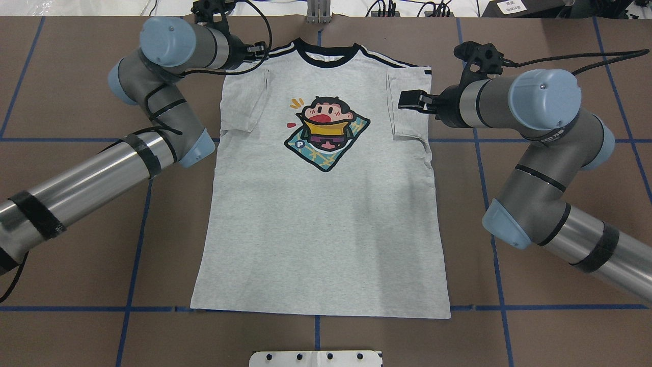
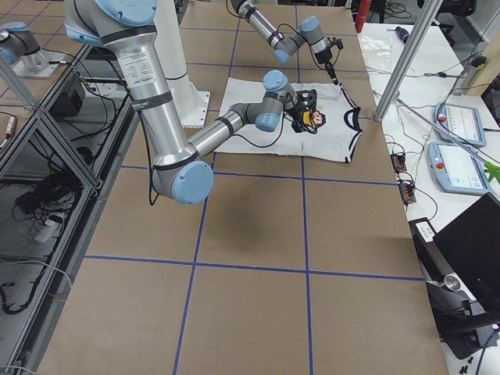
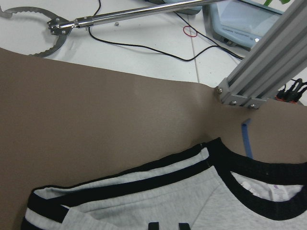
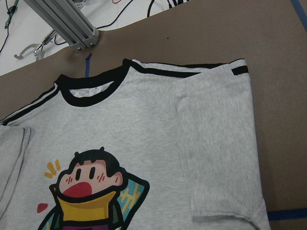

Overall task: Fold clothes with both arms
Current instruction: 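Lower the right gripper to the hem corner nearest the robot while left waits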

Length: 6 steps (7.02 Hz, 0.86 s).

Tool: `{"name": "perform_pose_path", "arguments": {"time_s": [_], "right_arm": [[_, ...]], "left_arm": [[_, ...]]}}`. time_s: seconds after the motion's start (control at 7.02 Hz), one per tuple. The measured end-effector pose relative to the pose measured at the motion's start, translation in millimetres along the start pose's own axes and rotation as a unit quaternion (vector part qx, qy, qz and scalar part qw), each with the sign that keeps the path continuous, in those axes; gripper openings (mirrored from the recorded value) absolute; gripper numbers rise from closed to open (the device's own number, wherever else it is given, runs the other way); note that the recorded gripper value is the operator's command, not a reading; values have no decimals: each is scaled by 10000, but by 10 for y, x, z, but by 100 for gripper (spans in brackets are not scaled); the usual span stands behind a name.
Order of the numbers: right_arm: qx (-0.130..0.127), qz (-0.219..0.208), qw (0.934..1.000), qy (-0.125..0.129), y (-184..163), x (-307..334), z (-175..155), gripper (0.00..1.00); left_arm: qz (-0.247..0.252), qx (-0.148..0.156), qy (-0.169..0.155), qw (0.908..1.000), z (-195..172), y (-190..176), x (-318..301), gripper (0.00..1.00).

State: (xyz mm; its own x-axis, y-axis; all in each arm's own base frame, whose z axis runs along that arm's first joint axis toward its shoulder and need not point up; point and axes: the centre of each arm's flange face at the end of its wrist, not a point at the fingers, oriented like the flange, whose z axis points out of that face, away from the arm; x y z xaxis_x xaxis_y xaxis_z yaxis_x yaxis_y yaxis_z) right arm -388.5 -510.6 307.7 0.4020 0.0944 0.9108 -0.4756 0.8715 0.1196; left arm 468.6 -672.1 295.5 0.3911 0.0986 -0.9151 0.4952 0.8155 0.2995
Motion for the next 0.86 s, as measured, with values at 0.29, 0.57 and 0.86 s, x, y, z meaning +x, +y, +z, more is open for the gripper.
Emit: {"name": "perform_pose_path", "arguments": {"time_s": [0.29,0.57,0.86], "right_arm": [[-221,374,9988,209,508,11,17,98],[-290,871,9937,642,1220,-233,-206,92],[-321,1567,9811,1086,1942,-401,-446,92]], "left_arm": [[-321,-159,459,9983,-642,506,-159,73],[-608,-736,744,9926,-1129,885,-354,73],[-699,-1326,799,9855,-1352,1122,-580,73]]}}
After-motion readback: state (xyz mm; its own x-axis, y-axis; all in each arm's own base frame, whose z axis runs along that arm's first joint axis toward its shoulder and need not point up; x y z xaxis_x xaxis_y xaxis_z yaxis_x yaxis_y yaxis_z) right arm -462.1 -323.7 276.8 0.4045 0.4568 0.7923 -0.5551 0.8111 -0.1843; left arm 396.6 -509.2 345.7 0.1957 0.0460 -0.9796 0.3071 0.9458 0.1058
